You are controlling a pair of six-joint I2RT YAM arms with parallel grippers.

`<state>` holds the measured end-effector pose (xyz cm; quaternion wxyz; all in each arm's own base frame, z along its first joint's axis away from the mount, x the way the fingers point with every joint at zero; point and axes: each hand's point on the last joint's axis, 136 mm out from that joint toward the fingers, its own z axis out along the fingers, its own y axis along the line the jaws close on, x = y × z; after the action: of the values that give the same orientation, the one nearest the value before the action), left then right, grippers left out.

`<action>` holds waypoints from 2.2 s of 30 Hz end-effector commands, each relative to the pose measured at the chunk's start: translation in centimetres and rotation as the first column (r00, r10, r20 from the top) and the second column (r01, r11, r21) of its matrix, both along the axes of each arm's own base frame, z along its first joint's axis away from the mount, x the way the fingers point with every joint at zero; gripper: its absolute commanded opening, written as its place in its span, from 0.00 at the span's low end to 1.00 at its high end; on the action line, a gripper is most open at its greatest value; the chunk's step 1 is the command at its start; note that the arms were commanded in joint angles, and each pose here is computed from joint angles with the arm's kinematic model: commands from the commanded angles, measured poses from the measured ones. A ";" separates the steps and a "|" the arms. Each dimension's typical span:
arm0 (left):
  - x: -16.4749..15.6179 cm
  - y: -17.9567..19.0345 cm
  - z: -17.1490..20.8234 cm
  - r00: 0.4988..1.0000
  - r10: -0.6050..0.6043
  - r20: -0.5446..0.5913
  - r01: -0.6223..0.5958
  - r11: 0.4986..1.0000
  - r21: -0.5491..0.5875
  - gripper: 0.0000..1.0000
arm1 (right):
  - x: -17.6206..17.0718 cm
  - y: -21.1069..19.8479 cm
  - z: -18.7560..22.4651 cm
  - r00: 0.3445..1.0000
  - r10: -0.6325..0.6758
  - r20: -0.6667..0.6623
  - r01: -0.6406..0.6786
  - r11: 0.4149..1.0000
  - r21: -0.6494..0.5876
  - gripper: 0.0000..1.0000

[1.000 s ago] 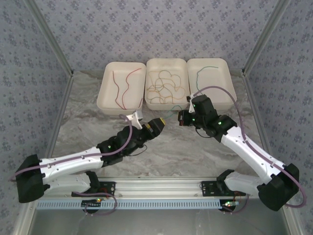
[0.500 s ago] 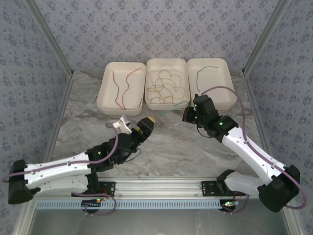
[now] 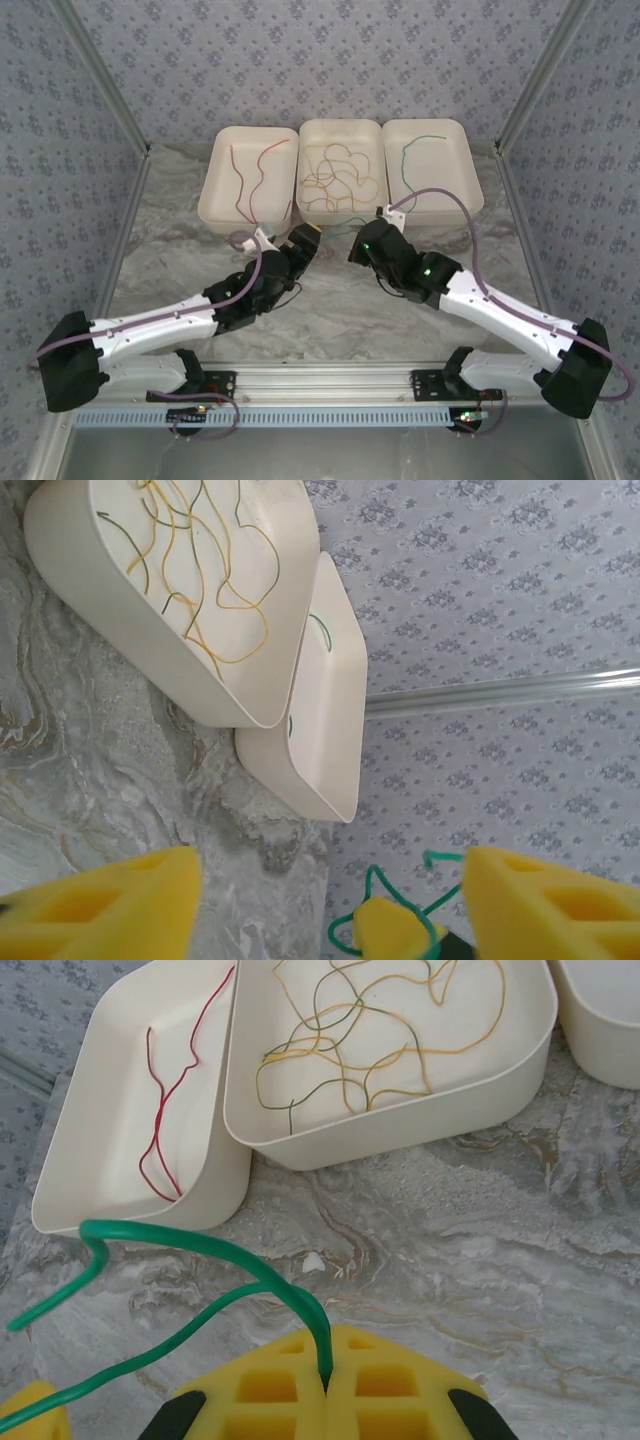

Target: Untangle the cables

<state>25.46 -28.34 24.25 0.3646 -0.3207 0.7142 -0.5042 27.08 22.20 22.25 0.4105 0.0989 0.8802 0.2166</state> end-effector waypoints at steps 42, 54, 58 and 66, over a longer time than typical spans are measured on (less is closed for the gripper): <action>4.2 8.0 -1.9 0.990 0.109 -0.085 -0.088 0.971 0.222 0.00 | -4.1 4.7 3.3 0.825 0.561 0.073 -0.562 0.799 0.212 0.01; 3.0 5.2 -3.7 0.992 0.015 -0.122 0.012 0.976 0.219 0.00 | -2.1 3.4 4.5 0.870 0.482 0.107 -0.491 0.821 0.291 0.04; 2.5 5.3 -4.7 0.990 0.017 -0.141 0.016 0.973 0.230 0.00 | -1.3 2.4 5.3 0.892 0.431 0.135 -0.452 0.838 0.306 0.05; 2.2 6.7 -6.4 0.985 0.060 -0.160 -0.017 0.966 0.259 0.00 | -0.9 1.4 6.9 0.900 0.403 0.165 -0.435 0.842 0.320 0.05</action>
<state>27.75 -23.99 20.31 0.3372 -0.3106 0.7797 -0.4265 25.67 24.31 26.29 0.3346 -0.0424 0.8304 0.4435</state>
